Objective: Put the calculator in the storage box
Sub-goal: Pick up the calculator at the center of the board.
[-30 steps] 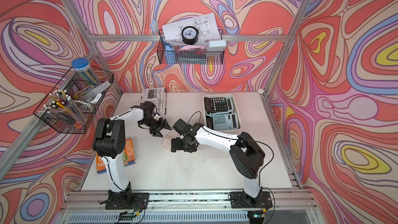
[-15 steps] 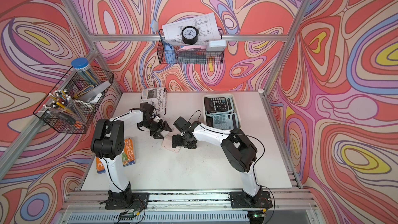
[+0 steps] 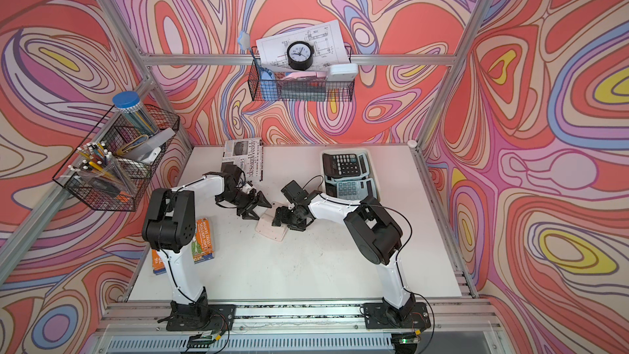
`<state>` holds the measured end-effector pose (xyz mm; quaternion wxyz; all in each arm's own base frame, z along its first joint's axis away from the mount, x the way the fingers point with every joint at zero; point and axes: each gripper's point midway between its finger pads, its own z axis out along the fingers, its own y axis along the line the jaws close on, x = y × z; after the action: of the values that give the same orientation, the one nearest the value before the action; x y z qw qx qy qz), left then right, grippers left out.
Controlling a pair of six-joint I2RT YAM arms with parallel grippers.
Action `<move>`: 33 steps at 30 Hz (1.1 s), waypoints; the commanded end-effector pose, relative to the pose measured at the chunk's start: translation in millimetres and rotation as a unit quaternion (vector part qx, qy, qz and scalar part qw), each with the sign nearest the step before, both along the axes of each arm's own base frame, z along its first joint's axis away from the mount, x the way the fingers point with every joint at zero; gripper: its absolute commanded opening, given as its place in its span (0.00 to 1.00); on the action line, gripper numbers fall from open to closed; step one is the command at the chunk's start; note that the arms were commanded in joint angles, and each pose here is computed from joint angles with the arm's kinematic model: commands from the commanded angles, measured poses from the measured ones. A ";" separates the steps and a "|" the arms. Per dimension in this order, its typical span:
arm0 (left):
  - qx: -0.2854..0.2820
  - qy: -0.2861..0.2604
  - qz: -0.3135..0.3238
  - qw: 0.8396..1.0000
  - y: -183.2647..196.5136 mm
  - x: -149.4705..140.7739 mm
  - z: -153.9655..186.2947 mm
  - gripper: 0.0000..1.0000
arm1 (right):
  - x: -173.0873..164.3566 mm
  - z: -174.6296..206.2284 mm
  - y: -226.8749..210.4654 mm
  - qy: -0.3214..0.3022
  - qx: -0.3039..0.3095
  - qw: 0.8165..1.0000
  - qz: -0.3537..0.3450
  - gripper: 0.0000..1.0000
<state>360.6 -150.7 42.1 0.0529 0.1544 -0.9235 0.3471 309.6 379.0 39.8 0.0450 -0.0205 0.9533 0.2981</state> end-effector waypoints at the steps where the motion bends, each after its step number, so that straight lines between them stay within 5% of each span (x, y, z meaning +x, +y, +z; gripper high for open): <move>1: 0.015 0.073 -0.012 0.997 -2.1 -36.4 -45.0 0.69 | 5.2 -7.3 6.8 0.014 0.017 1.000 -0.006 0.72; 10: -0.006 0.074 -0.006 0.997 -4.1 -39.0 -40.4 0.70 | 38.0 44.5 34.5 -0.018 0.128 0.990 -0.065 0.60; 15: -0.015 0.072 0.009 0.997 0.2 -34.2 -39.2 0.70 | 41.6 56.7 37.2 -0.024 0.132 0.989 -0.065 0.58; 23: -0.012 0.049 0.025 0.998 10.5 -24.5 -23.8 0.70 | 41.4 64.9 37.2 -0.020 0.130 0.989 -0.065 0.31; 33: 0.049 -0.053 0.037 0.997 36.4 0.6 51.0 0.82 | 44.0 107.2 24.9 -0.023 0.121 0.992 -0.040 0.16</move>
<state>354.9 -127.4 63.4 0.0282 0.1864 -0.9202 0.3431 350.0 410.0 103.0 0.0644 0.0394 0.9184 0.3883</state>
